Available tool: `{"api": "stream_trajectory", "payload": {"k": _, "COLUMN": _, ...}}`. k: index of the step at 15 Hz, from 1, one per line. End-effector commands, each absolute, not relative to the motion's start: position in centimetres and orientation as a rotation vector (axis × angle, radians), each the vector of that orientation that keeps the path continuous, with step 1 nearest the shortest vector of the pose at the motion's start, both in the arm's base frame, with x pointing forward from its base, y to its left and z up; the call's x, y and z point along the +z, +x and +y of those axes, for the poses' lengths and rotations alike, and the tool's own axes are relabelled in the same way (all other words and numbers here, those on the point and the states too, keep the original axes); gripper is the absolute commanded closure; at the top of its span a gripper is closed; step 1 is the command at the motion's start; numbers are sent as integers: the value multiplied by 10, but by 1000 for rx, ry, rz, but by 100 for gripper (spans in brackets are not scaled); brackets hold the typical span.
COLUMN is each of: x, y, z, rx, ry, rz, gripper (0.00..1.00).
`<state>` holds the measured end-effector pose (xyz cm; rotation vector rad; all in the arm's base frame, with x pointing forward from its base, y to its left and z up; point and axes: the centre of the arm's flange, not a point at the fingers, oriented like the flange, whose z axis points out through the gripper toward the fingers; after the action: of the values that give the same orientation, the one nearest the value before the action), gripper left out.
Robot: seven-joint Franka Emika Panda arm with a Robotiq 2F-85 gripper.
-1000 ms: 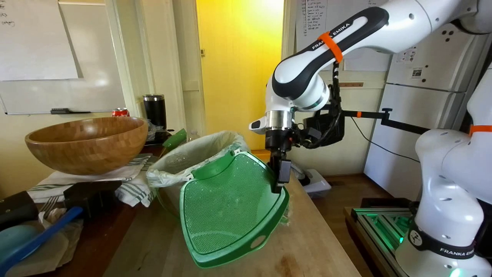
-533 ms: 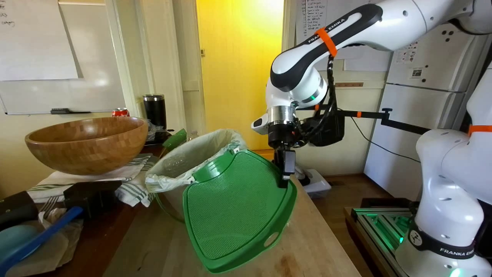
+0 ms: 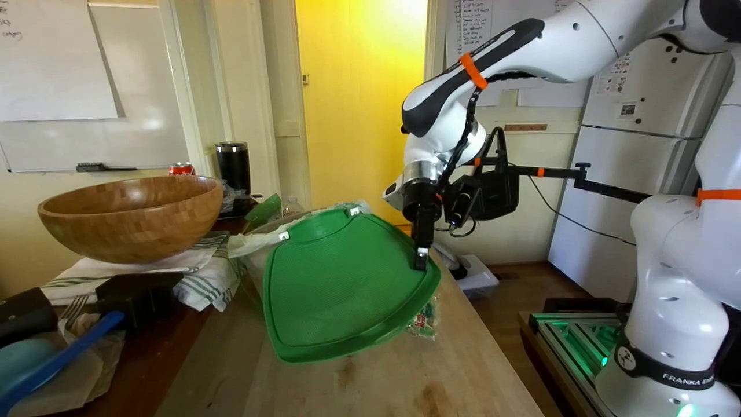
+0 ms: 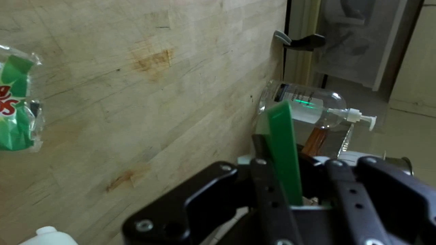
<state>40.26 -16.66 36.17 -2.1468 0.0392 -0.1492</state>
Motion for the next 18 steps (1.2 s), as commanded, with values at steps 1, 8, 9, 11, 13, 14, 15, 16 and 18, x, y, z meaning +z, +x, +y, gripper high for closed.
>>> {"api": "stream_trajectory", "payload": {"k": 1, "x": 374, "y": 409, "z": -173, "rx": -152, "ry": -2084, "rz": 156, "gripper": 98}}
{"api": "stream_trajectory", "payload": {"k": 8, "x": 372, "y": 420, "z": -159, "rx": -42, "ry": -2067, "rz": 248, "gripper": 98}}
{"api": "stream_trajectory", "payload": {"k": 9, "x": 372, "y": 421, "z": -158, "rx": -35, "ry": -2049, "rz": 253, "gripper": 98}}
{"api": "stream_trajectory", "payload": {"k": 11, "x": 373, "y": 422, "z": -155, "rx": -25, "ry": -1993, "rz": 264, "gripper": 98}}
{"api": "stream_trajectory", "payload": {"k": 13, "x": 371, "y": 423, "z": -152, "rx": -2, "ry": -1933, "rz": 281, "gripper": 98}}
{"api": "stream_trajectory", "payload": {"k": 14, "x": 370, "y": 425, "z": -150, "rx": 13, "ry": -1906, "rz": 295, "gripper": 98}}
{"api": "stream_trajectory", "payload": {"k": 15, "x": 370, "y": 426, "z": -149, "rx": 28, "ry": -1876, "rz": 305, "gripper": 98}}
{"api": "stream_trajectory", "payload": {"k": 16, "x": 369, "y": 427, "z": -148, "rx": 40, "ry": -1852, "rz": 317, "gripper": 98}}
{"api": "stream_trajectory", "payload": {"k": 18, "x": 371, "y": 431, "z": -146, "rx": 57, "ry": -1797, "rz": 344, "gripper": 98}}
